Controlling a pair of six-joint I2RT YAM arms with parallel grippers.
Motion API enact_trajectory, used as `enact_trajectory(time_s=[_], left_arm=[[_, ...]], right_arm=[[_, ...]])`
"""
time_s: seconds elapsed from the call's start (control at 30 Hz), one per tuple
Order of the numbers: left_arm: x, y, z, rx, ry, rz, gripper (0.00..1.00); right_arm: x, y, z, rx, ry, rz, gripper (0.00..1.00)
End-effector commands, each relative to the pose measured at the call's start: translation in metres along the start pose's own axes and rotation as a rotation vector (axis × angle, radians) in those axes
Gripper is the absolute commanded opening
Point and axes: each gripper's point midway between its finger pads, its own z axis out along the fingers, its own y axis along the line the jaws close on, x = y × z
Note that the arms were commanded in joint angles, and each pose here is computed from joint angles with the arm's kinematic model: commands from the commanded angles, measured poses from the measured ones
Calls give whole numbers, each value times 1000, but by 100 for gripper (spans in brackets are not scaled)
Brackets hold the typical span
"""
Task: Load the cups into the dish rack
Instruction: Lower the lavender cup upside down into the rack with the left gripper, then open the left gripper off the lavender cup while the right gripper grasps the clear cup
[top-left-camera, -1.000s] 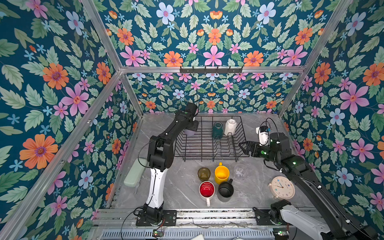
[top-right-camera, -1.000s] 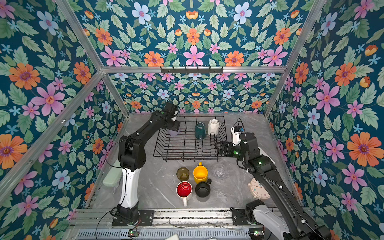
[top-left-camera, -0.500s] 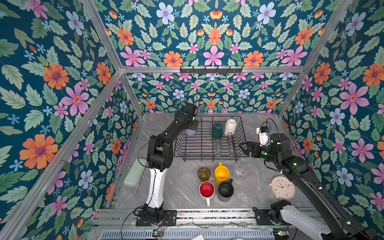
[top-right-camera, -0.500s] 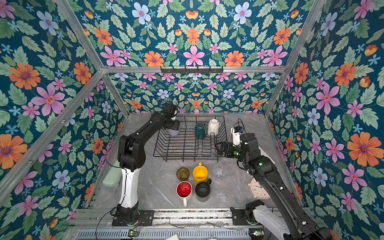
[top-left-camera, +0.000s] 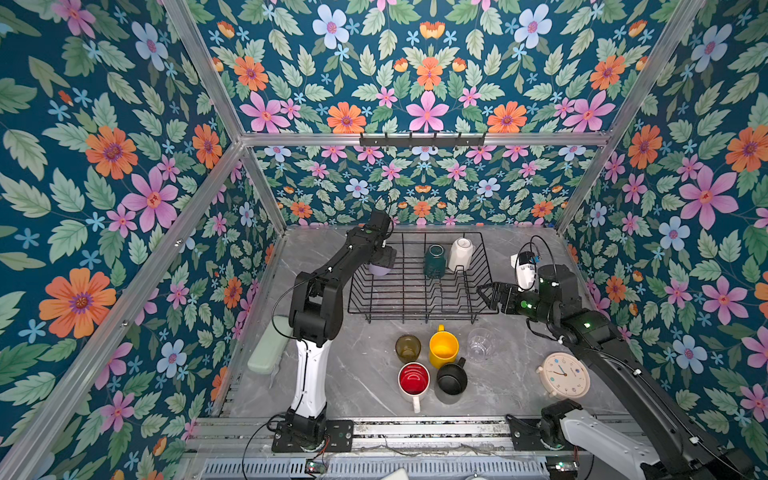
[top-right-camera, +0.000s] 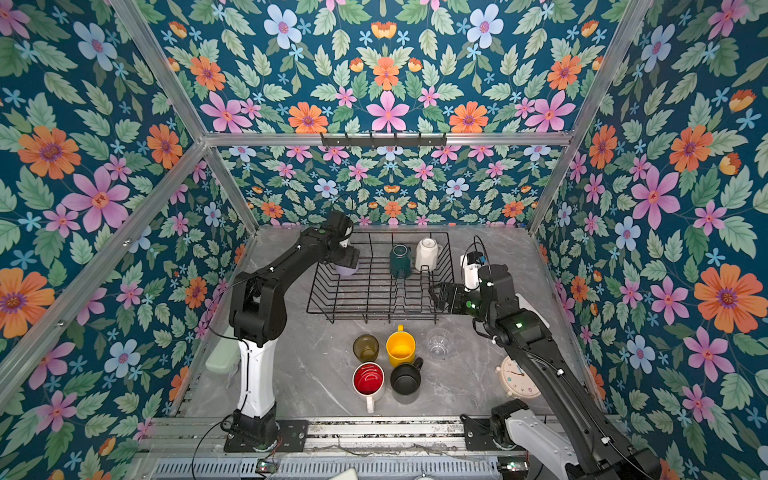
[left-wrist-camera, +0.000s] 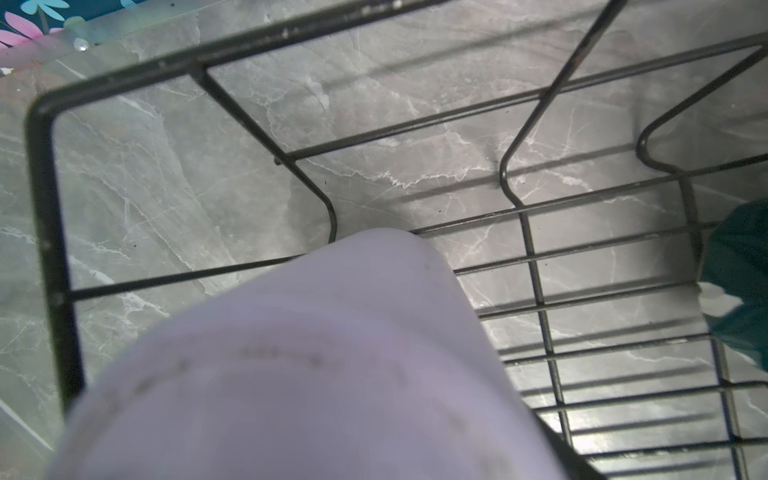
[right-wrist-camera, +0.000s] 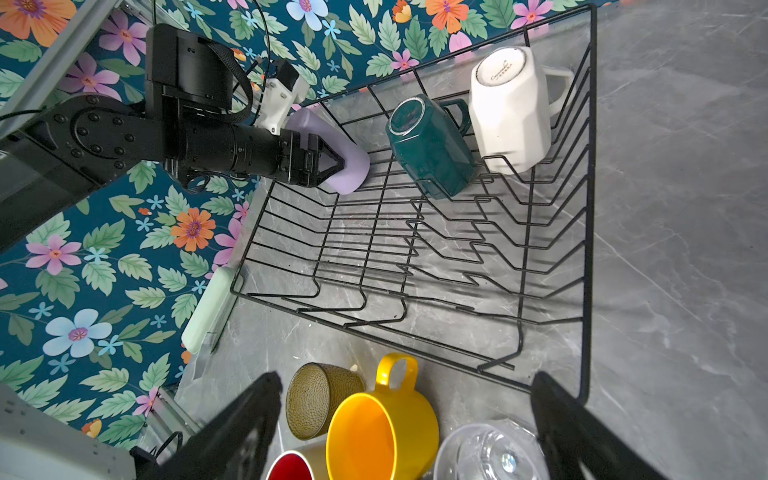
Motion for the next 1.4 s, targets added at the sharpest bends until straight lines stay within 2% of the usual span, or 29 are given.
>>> enact_trajectory(time_s=[0.0, 0.07, 0.17, 0.33, 0.43, 0.57, 0.67, 0.8, 1.13, 1.37], left_arm=[[-3, 2, -7, -5, -16, 9, 96], [-5, 3, -12, -3, -32, 4, 100], [-13, 4, -26, 2, -75, -4, 100], [-31, 14, -65, -16, -212, -50, 100], [-41, 23, -100, -31, -349, -98, 100], [-50, 37, -154, -39, -618, -153, 100], [-45, 43, -191, -20, -781, -189, 100], [-33, 43, -228, 46, -927, -232, 100], [0, 50, -290, 157, -1177, -344, 100], [10, 54, -302, 182, -1216, -389, 100]], right_arm=[[-2, 0, -2, 3, -11, -6, 93], [-3, 0, -2, 10, -9, -9, 93], [-1, -5, -3, 42, 14, -5, 93], [11, -27, -4, 158, 58, -1, 91], [24, -35, -5, 199, 124, 8, 88], [48, -45, -3, 247, 212, 28, 80], [67, -51, -1, 291, 265, 21, 76], [89, -56, 1, 312, 329, 36, 69], [132, -73, 8, 374, 430, 77, 57], [146, -83, 18, 396, 445, 99, 47]])
